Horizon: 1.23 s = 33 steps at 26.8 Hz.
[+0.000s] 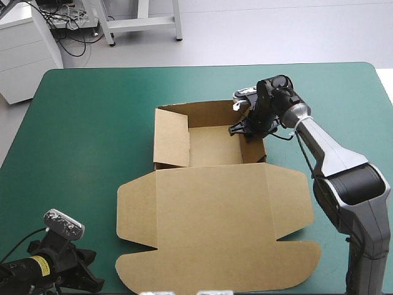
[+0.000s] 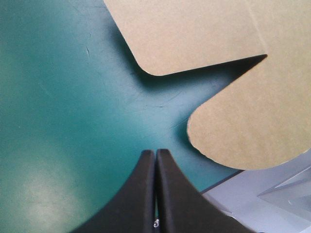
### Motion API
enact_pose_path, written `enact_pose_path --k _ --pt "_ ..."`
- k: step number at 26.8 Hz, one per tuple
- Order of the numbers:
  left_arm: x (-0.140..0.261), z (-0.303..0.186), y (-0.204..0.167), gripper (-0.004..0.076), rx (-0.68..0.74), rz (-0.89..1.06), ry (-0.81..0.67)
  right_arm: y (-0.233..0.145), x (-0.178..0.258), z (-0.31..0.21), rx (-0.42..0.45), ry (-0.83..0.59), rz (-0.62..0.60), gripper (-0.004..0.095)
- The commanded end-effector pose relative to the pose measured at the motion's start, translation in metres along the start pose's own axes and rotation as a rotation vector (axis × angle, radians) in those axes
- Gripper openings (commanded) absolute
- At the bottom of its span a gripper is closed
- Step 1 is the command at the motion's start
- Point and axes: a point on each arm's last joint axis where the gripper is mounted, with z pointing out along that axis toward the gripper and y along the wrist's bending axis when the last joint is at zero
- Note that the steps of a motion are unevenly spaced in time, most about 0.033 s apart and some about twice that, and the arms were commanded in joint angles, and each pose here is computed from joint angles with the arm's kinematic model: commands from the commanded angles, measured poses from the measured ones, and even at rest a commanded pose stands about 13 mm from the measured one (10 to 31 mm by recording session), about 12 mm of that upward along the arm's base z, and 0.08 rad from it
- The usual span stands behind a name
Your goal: Fold the box
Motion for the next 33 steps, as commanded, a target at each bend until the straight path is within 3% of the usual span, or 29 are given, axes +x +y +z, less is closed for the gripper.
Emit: enact_pose_path --k 1,2,11,17,33 --pt "-0.008 -0.005 -0.002 -0.0032 0.017 -0.013 -0.054 -0.001 -0.004 -0.029 0.011 -0.091 -0.006 0.0061" --pt "-0.008 -0.005 -0.002 -0.0032 0.017 -0.014 -0.054 -0.002 -0.004 -0.029 0.02 -0.091 -0.01 -0.002" --pt "-0.008 -0.005 -0.002 -0.0032 0.017 -0.017 -0.058 -0.025 -0.014 -0.068 0.096 -0.201 0.012 -0.0023" --pt "-0.008 -0.005 -0.002 -0.0032 0.017 -0.015 -0.058 -0.081 -0.013 -0.123 0.243 -0.335 0.102 -0.0023" --pt "-0.008 -0.005 -0.002 -0.0032 0.018 -0.036 -0.058 -0.25 0.059 -0.151 0.437 -0.289 0.505 -0.0023"
